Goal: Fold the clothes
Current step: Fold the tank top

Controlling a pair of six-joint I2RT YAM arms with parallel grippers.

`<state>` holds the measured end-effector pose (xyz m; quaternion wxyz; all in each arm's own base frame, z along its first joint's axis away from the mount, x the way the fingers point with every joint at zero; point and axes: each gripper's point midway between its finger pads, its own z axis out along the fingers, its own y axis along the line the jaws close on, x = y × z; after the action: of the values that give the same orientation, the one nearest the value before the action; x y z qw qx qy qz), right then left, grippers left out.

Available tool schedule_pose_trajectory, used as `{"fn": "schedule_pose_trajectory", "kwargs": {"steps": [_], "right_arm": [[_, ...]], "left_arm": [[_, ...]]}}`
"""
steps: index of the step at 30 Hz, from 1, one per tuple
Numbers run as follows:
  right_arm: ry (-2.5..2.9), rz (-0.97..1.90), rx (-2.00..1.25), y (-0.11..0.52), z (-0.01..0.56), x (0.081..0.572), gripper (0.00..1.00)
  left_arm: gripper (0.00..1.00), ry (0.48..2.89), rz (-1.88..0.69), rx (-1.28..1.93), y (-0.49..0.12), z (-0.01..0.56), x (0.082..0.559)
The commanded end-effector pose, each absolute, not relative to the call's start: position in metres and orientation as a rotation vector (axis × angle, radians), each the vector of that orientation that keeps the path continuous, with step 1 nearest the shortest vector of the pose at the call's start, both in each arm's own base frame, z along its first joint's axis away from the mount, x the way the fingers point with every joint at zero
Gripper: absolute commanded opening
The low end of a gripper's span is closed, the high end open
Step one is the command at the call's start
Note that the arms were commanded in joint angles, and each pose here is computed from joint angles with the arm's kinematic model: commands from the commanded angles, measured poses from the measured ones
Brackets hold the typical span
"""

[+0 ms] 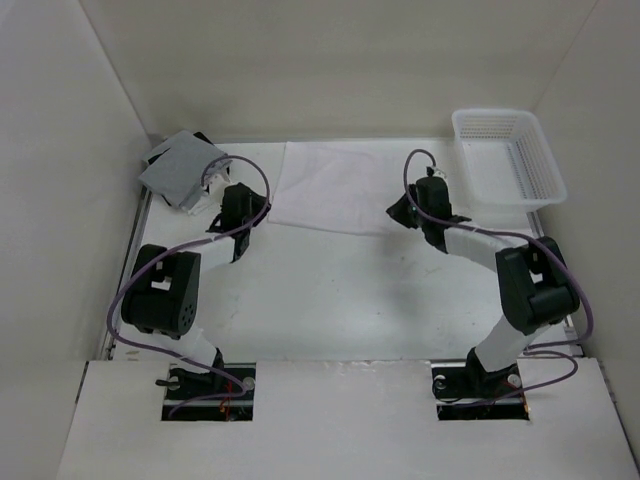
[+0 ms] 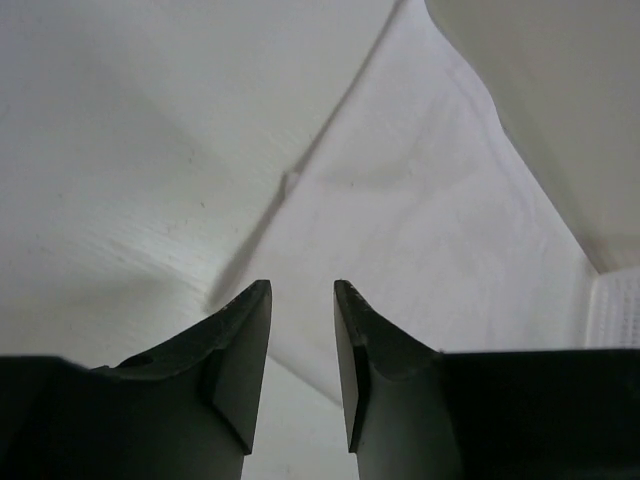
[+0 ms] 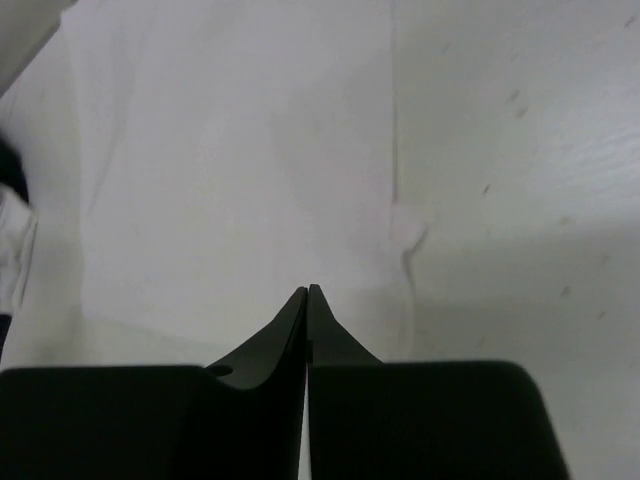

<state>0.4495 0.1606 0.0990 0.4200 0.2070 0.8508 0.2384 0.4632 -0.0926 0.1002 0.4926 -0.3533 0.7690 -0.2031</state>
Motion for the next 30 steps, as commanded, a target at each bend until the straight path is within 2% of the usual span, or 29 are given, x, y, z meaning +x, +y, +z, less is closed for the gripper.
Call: {"fn": "schedule_pose_trajectory", "kwargs": {"steps": [1, 3, 5, 8, 16, 24, 30], "right_arm": [[2.022, 0.690, 0.468, 0.176, 0.120, 0.430, 0.04], [2.024, 0.686, 0.469, 0.174, 0.110, 0.417, 0.15], [2.030, 0.702, 0.485, 0.173, 0.101, 0.410, 0.28], [2.040, 0.713, 0.500, 0.173, 0.091, 0.404, 0.36], [2.059, 0.726, 0.545, 0.174, 0.073, 0.402, 0.41], [2.083, 0.713, 0.618, 0.167, 0.058, 0.397, 0.43], [2.106, 0.707, 0.669, 0.166, 0.044, 0.401, 0.45]], "left_arm": [[0.31, 1.843, -0.568, -0.855, -0.097, 0.098, 0.444], [0.36, 1.872, -0.589, -0.874, -0.097, 0.084, 0.438], [0.38, 1.903, -0.626, -0.860, -0.104, 0.075, 0.438], [0.38, 1.945, -0.665, -0.868, -0.112, 0.064, 0.439], [0.35, 1.961, -0.667, -0.935, -0.111, 0.040, 0.456], [0.08, 1.949, -0.667, -0.968, -0.109, 0.037, 0.462], [0.03, 1.929, -0.664, -0.992, -0.106, 0.038, 0.462]]}}
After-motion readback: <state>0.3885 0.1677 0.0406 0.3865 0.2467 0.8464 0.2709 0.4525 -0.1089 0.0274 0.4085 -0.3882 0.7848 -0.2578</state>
